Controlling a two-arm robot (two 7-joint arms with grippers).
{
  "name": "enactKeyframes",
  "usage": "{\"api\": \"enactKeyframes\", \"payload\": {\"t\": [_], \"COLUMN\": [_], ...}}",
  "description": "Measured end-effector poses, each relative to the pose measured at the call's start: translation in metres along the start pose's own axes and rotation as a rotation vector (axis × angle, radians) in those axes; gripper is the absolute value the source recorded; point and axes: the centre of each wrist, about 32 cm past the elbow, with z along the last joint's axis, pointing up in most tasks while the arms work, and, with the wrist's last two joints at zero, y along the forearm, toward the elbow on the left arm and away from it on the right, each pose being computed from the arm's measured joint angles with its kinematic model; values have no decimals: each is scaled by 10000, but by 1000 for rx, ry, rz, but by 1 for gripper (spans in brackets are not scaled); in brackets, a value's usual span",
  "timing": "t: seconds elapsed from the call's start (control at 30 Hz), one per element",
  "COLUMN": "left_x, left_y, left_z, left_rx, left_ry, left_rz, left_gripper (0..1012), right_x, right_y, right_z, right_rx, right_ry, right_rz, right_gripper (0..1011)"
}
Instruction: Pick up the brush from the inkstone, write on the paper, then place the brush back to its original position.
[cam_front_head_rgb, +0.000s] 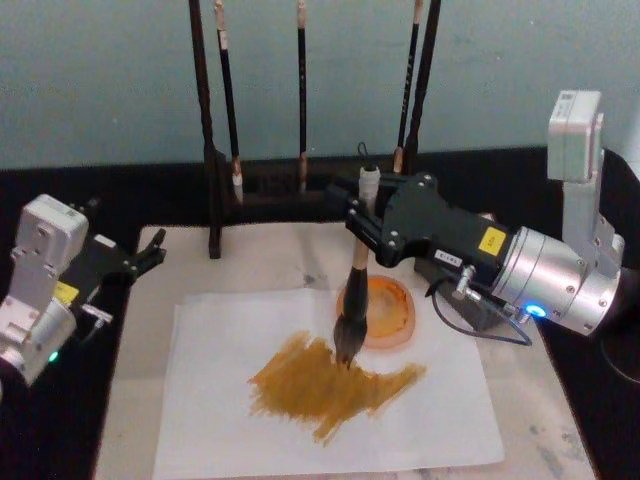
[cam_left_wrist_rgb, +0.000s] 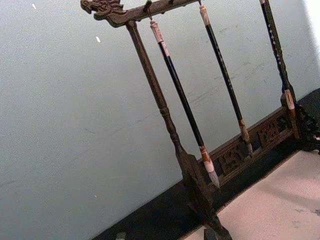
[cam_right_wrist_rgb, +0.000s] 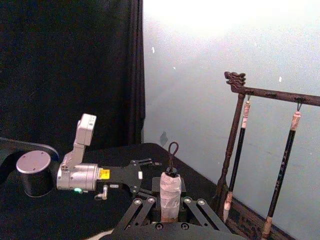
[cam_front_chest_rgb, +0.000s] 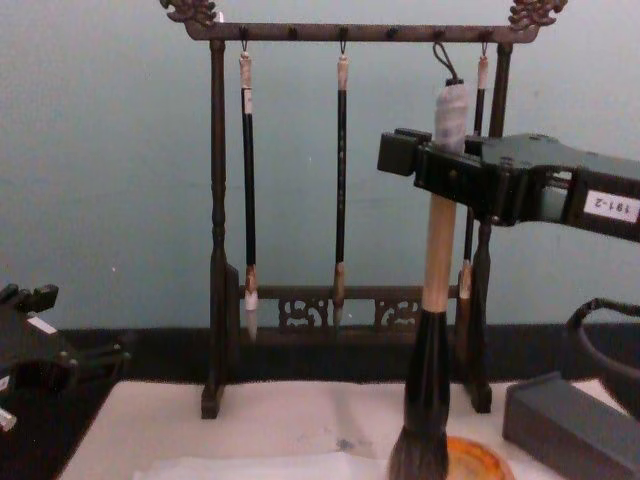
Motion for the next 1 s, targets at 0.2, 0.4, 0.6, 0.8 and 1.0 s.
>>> {"api": "enactKeyframes", "payload": {"t": [0.2,0.4,0.6,0.8,1.0], "left_x": [0,0,0,0,0], "left_y": [0,0,0,0,0], "left_z": [0,0,0,0,0], "left_rx": [0,0,0,0,0], "left_ry": [0,0,0,0,0], "left_rz": [0,0,0,0,0], "left_gripper": [1010,1010,1010,1009,1010], "right_x": [5,2,-53,-125,-175], "right_y": [1,6,117,223,259], "right_z": [3,2,-33,-81,-156], "right_rx": [0,1,-1,1,-8], "right_ry": [3,2,-2,-39,-54], "right_rz": [-1,-1,41,56,53], "right_gripper": [152,152,152,152,152]}}
